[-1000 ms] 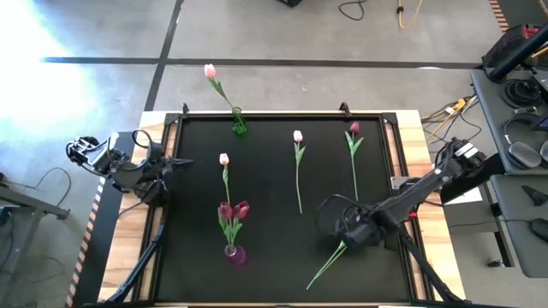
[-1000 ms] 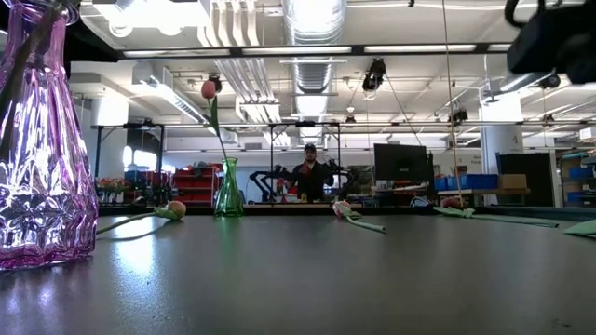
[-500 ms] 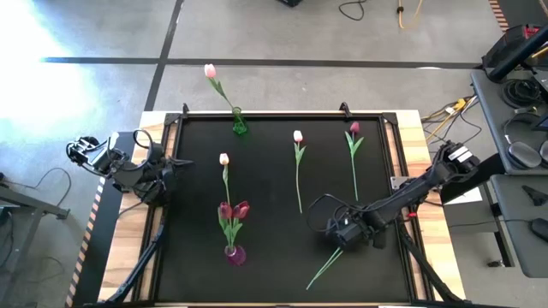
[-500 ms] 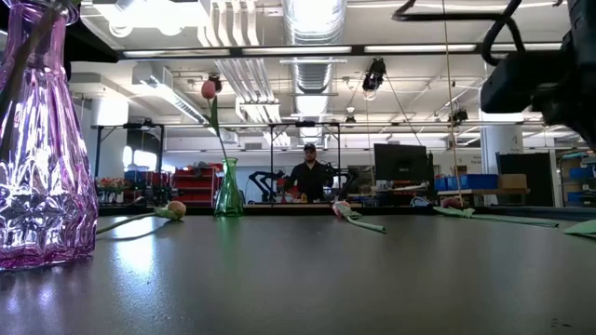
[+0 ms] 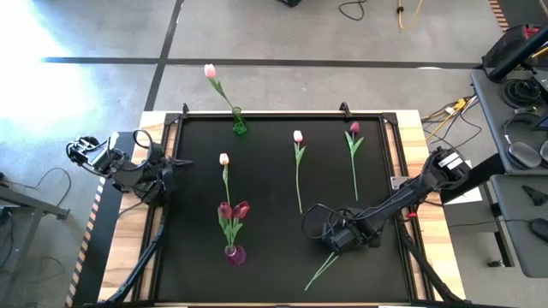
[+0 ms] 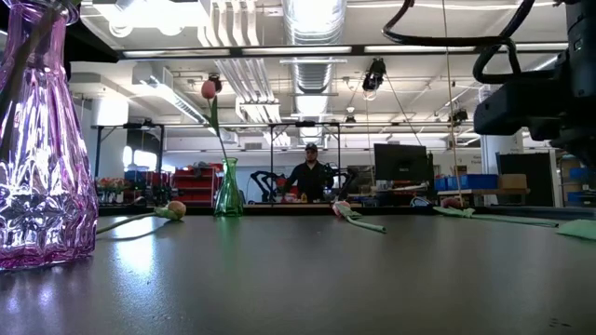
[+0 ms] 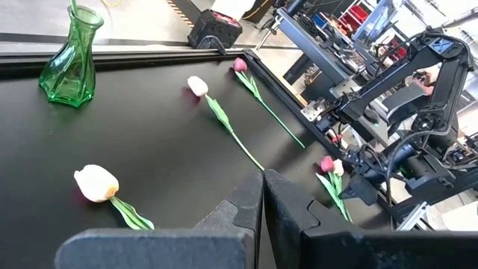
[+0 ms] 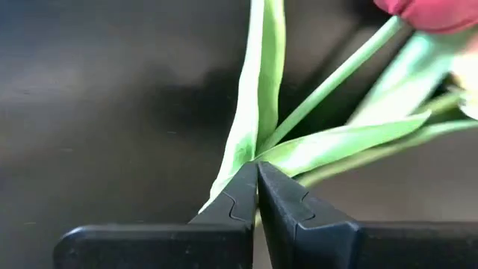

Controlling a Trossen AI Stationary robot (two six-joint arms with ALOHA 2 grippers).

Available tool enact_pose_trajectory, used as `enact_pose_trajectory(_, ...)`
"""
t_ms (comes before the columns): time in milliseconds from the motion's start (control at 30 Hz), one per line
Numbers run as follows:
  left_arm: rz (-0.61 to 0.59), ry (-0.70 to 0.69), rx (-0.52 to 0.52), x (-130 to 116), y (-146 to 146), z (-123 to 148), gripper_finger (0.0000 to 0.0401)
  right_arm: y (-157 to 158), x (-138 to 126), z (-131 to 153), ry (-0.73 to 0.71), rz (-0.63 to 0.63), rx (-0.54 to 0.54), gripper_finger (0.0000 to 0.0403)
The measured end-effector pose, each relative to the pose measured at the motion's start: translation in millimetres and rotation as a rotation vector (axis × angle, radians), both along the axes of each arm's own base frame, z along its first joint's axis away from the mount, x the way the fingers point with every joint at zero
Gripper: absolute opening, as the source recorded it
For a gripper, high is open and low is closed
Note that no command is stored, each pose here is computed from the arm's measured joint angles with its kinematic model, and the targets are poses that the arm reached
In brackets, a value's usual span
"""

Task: Sort flowers into vase by color
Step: Adjust the bottom red tulip, then put the bottom pink tulip into the green vase

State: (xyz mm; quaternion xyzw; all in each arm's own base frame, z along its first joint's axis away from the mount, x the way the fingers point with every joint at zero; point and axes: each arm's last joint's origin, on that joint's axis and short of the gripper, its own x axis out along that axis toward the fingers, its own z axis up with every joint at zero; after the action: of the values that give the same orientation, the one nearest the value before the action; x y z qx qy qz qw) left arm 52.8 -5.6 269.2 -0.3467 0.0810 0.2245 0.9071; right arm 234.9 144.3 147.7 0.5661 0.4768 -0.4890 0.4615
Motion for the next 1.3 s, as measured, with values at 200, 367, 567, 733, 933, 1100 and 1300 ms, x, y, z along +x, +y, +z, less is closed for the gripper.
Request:
enact_pose_trajectory(200, 0.001, 0.000, 0.000, 0.0, 0.0, 0.0, 0.0000, -2.6, 8.0, 18.2, -0.132, 0.010, -0.105, 0.0009)
enact_pose_trajectory(367, 0.002, -0.002, -0.004, 0.0, 0.0, 0.0, 0.0000, -4.3, -2.6, 51.0, 0.028, -0.002, -0.046, 0.0016)
enact_pose_trajectory(567, 0.003, -0.002, -0.006, 0.0, 0.0, 0.0, 0.0000, -5.5, -12.2, 56.4, 0.105, -0.080, 0.022, 0.0073)
enact_pose_trajectory(733, 0.003, -0.002, -0.006, 0.0, 0.0, 0.0, 0.0000, -6.8, -16.7, 35.3, 0.135, -0.127, 0.067, 0.0138)
enact_pose_trajectory(933, 0.003, -0.002, -0.006, 0.0, 0.0, 0.0, 0.0000, -11.4, -23.6, 16.3, 0.183, -0.150, 0.065, 0.0163)
enact_pose_trajectory(1100, 0.006, -0.003, -0.004, -0.1, 0.2, 0.0, 0.0000, -16.7, -25.4, 4.0, 0.167, -0.164, 0.077, 0.0133)
enact_pose_trajectory(1300, 0.009, -0.003, -0.003, -0.1, 0.2, 0.0, 0.0000, -22.2, -31.2, -5.8, 0.183, -0.169, 0.059, 0.0088)
